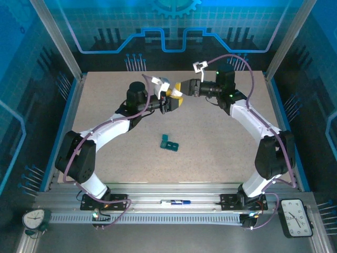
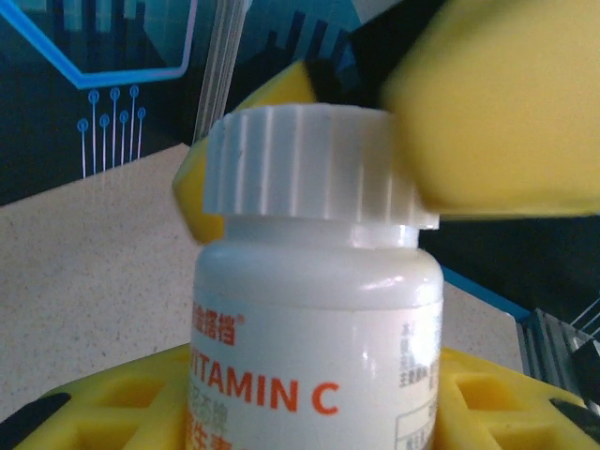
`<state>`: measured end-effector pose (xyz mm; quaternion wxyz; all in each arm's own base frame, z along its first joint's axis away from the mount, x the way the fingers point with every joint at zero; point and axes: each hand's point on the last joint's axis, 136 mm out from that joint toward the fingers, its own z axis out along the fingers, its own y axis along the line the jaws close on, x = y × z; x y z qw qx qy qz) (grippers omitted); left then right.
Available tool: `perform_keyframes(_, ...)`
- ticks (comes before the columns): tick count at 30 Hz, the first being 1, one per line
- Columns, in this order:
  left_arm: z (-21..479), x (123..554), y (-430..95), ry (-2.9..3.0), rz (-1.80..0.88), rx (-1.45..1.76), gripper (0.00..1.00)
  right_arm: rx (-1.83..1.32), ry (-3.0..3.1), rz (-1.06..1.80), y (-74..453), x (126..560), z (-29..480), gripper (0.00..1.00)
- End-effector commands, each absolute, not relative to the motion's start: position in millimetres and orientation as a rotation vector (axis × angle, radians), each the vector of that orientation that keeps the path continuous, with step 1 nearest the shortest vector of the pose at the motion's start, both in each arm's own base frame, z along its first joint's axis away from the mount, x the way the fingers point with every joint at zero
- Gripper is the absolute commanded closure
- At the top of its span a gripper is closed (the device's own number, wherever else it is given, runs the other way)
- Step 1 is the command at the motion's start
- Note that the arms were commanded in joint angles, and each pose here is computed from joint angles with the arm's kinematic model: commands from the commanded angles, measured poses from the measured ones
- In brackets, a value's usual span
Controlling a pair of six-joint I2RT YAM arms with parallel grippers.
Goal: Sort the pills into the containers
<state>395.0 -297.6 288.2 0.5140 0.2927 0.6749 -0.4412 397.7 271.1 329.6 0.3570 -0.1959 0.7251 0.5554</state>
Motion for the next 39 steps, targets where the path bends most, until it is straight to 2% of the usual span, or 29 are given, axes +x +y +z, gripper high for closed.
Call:
perform_keyframes(1, 318.3, 401.7, -298.3, 1.512, -1.032, 0.730, 1.00, -0.493, 1.824, 1.401, 259.2, 402.2, 358.4, 0.27)
perform_keyframes(9, 314.7, 418.5, -306.5, 1.458, -0.875, 0.769, 1.00, -0.312, 1.930, 1.273, 235.9, 411.2, 384.7, 0.22)
perform_keyframes(16, 306.5, 423.8, -313.8, 1.450, -0.796, 0.759, 1.00, 0.014, 2.154, 1.053, 203.7, 426.7, 357.5, 0.22)
perform_keyframes(39, 295.3, 421.6, -324.9, 1.482, -0.796, 0.786, 1.00, -0.073, 2.228, 1.087, 244.2, 421.1, 332.7, 0.29)
